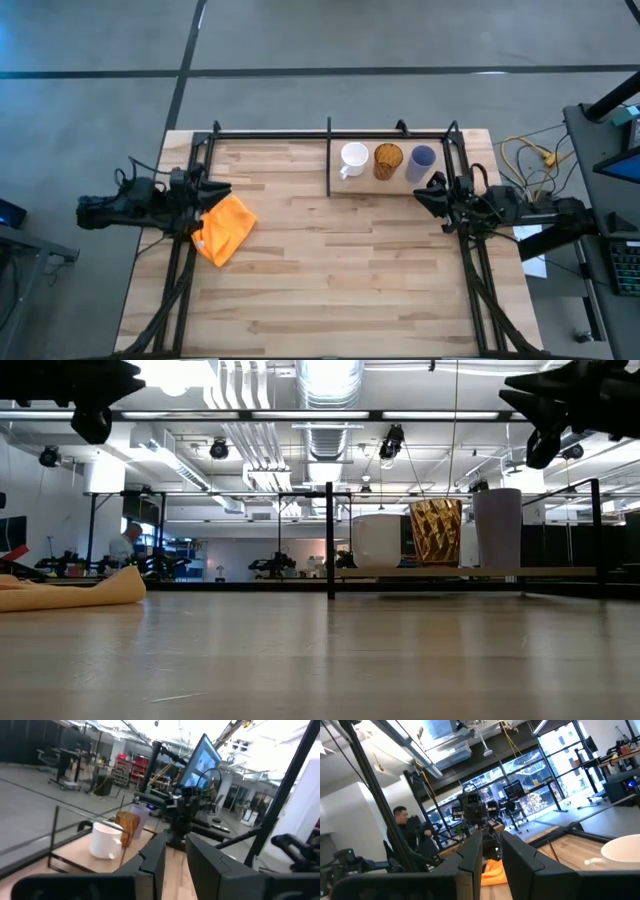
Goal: Stack small to large cups/mugs on shelf
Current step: Return to Home Position
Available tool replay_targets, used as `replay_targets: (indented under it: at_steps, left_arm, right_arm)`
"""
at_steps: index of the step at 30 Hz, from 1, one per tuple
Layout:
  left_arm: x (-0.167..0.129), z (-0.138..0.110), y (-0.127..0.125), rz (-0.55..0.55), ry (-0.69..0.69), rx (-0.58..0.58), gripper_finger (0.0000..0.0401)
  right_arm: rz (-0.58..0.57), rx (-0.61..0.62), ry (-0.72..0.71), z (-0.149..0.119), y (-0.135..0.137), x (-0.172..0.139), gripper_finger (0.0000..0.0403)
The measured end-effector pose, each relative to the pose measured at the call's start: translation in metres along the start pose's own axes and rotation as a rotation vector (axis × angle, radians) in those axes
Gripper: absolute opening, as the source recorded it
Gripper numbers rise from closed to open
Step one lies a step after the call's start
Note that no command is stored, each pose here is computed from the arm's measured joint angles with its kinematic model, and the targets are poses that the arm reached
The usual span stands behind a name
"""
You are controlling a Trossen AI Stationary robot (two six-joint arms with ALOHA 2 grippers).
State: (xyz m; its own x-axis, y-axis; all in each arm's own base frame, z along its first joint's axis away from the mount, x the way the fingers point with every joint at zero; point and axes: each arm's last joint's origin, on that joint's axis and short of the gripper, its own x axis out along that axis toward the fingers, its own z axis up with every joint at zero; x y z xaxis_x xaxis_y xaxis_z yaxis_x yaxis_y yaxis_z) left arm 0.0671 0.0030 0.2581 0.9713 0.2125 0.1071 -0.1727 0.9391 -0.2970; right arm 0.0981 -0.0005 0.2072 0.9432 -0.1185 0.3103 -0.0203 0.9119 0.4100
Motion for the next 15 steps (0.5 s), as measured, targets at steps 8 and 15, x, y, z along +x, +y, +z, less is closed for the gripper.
replay_targets:
  at_steps: [8,15]
  left_arm:
    - [0.008,-0.026,0.004,-0.019,-0.033,-0.047,0.0063]
    - [0.015,-0.058,0.011,0.001,0.057,-0.073,0.0063]
  right_arm:
    - [0.008,0.01,-0.021,-0.007,-0.003,-0.002,0.0064]
    - [0.004,0.004,-0.009,-0.008,-0.004,-0.002,0.0066]
